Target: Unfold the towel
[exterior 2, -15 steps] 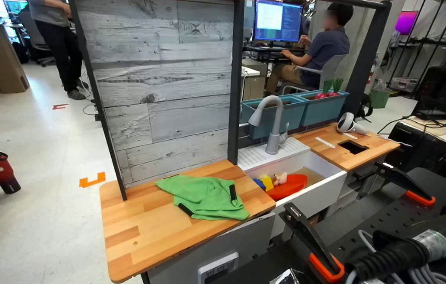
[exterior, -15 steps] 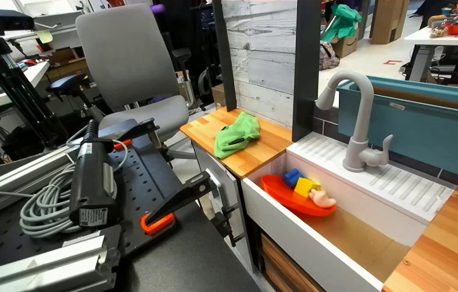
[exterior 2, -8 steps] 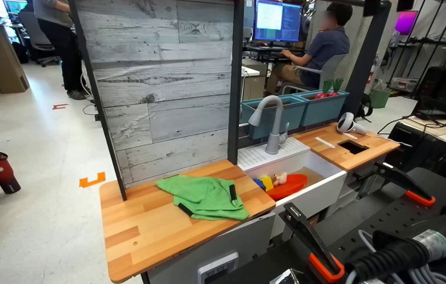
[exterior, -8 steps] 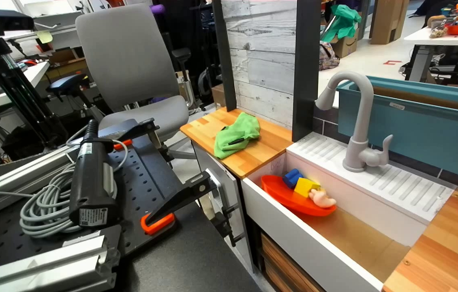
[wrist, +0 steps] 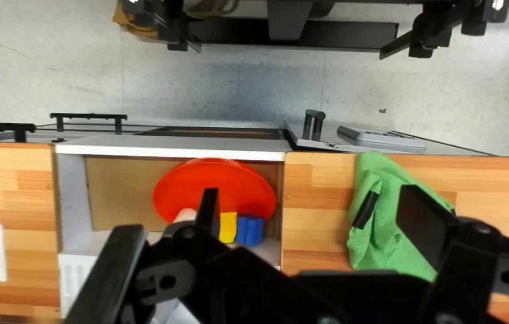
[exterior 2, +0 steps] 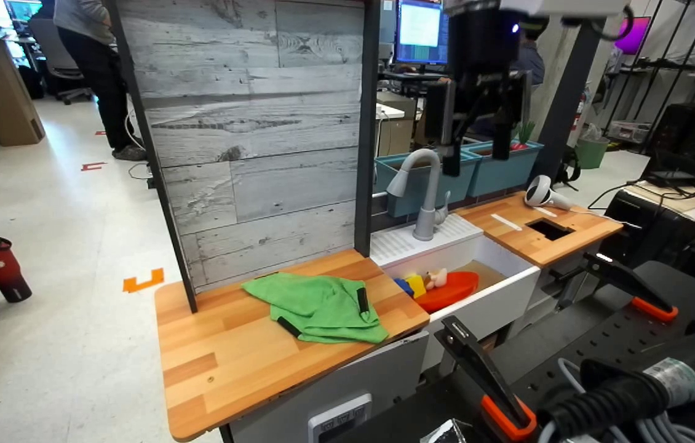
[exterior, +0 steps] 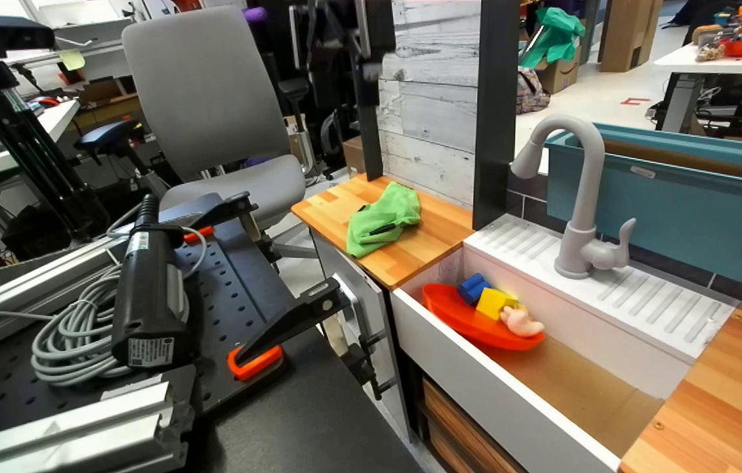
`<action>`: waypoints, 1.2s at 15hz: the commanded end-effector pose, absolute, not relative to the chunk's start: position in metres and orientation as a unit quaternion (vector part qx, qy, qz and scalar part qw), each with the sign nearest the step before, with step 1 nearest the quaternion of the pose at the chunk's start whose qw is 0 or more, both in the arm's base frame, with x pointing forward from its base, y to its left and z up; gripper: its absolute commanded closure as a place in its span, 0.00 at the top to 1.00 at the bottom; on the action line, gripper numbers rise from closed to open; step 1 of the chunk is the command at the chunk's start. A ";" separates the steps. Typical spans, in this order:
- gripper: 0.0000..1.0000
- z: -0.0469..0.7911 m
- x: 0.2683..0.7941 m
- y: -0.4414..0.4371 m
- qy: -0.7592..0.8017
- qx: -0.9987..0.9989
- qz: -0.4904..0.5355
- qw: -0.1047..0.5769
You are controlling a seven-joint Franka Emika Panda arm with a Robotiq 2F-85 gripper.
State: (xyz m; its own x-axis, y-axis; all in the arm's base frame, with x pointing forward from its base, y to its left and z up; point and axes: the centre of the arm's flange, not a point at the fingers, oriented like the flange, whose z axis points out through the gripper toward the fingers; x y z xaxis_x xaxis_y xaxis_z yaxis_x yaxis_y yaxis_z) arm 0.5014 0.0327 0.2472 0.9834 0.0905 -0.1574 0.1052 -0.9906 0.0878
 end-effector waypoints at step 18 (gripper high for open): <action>1.00 0.129 0.575 0.077 0.033 0.996 -0.083 0.020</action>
State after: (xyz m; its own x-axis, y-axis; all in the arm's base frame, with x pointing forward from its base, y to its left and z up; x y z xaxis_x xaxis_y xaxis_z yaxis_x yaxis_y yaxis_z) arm 0.5439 0.0590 0.1560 0.9776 0.0733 -0.1974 0.0826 -0.9958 0.0393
